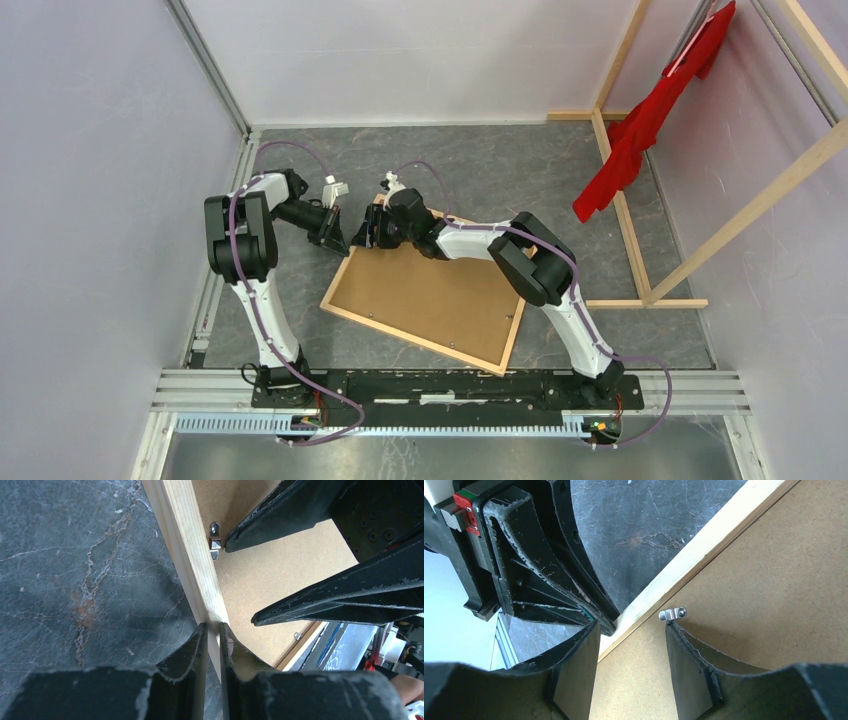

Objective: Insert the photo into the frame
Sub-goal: Install the photo frame at the center of the board, then turn over the photo frame at the center of the board.

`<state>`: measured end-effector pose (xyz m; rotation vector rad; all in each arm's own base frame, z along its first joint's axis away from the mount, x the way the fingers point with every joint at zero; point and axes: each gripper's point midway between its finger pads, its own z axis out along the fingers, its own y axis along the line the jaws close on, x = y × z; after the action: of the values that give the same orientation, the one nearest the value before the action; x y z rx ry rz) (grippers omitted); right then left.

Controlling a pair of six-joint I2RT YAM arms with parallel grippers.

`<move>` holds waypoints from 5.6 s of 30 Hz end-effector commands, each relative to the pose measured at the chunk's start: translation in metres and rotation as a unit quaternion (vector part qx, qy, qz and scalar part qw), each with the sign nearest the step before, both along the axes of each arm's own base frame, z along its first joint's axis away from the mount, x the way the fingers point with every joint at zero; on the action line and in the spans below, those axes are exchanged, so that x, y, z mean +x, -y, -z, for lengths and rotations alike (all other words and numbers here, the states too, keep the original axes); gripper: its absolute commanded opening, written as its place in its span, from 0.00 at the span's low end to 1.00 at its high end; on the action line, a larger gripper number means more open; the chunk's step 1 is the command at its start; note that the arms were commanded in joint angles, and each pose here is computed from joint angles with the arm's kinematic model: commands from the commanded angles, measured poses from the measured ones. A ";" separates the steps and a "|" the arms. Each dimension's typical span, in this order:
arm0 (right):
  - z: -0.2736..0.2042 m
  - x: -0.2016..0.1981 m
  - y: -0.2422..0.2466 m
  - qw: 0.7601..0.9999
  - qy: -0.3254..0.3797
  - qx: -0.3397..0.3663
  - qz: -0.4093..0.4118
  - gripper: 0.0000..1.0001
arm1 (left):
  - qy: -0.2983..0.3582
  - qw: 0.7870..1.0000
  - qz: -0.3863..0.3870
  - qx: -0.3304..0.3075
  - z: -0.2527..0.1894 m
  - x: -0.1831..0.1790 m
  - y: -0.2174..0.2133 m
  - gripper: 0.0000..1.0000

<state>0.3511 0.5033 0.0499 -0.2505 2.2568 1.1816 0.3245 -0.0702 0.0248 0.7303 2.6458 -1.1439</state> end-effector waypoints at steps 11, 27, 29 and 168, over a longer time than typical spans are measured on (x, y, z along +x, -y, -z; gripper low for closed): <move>-0.002 0.011 -0.011 1.000 0.012 0.011 0.012 0.57 | 0.008 0.999 0.023 0.032 0.021 -0.007 -0.007 0.20; 0.005 0.018 -0.006 0.999 0.013 0.004 0.037 0.56 | 0.009 0.999 0.026 0.035 0.021 -0.009 -0.008 0.19; 0.004 0.019 -0.007 0.999 0.016 0.007 0.038 0.56 | 0.010 0.999 0.027 0.035 0.021 -0.010 -0.008 0.19; 0.002 -0.229 0.127 0.878 0.276 -0.269 -0.282 0.60 | 0.135 0.987 0.015 0.090 -0.090 -0.045 -0.038 0.79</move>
<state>0.1094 0.3696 0.0474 -1.3745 2.0149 0.6567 0.2888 -0.0327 0.1071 0.8042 2.5852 -0.7977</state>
